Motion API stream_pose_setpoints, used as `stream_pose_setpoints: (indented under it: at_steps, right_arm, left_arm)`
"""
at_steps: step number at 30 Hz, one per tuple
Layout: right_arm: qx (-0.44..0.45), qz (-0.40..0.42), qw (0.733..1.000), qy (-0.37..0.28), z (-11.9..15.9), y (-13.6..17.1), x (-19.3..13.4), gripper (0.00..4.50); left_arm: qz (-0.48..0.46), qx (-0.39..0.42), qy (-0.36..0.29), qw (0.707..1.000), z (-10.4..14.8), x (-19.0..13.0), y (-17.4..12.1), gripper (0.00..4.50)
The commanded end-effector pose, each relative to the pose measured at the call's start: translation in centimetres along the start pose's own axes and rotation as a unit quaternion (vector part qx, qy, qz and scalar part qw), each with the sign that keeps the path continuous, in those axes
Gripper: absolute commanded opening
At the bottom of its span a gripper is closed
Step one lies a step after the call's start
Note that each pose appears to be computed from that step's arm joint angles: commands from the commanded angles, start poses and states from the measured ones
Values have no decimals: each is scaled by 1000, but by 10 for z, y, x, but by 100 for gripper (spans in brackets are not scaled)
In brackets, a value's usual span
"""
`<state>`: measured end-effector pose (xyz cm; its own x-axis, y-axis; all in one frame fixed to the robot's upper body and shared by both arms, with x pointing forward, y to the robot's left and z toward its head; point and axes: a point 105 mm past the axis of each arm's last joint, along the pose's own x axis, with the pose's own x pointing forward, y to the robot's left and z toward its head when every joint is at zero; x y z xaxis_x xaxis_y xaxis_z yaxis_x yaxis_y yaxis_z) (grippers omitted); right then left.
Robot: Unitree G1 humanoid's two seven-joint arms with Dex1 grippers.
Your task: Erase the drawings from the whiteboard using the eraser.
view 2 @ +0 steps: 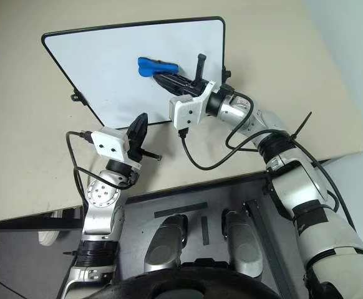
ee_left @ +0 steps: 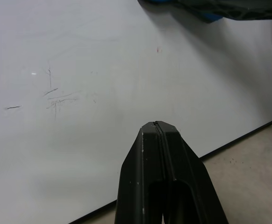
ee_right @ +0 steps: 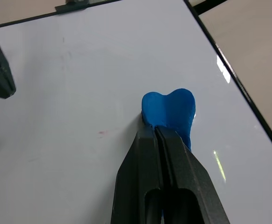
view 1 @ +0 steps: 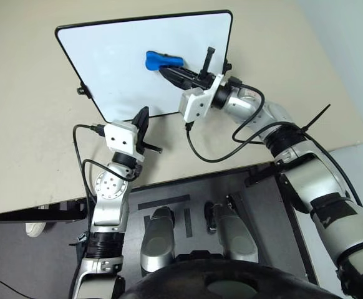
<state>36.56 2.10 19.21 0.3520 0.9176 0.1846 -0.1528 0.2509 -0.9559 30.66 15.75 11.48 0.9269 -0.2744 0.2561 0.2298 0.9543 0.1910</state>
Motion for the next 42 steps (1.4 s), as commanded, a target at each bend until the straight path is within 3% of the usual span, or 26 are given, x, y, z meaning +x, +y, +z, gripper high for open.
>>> stream_pose_setpoints:
  at_steps: [1, 6, 11, 20, 24, 33, 37, 42]
  right_arm:
    - [19, -11, 1000, -16, 8, -7, -4, 4]
    - [107, 46, 993, -18, 16, 18, -29, 4]
    - [185, 78, 979, 19, 19, 21, -64, 4]
    - [304, 187, 927, 120, 20, 54, -125, 4]
    - [334, 174, 916, 138, 17, 58, -126, 95]
    - [342, 98, 924, 140, 21, 31, -127, 411]
    - [366, 64, 917, 146, 23, 20, -138, 411]
    - [432, 7, 884, 179, 17, 15, -168, 411]
  left_arm:
    - [-4, 3, -20, 1000, 9, 2, -2, 0]
    - [0, 5, -20, 1000, 9, 0, -1, 0]
    - [2, 6, -16, 1000, 9, -3, 1, 0]
    - [-11, 3, -8, 1000, 7, -4, -1, 0]
    - [-19, 2, -7, 1000, 7, -2, -2, 0]
    - [-25, 4, -7, 1000, 8, -1, 1, 0]
    - [-25, 14, -12, 1000, 13, -1, 2, 0]
    - [-20, 22, -5, 1000, 14, -6, 10, 0]
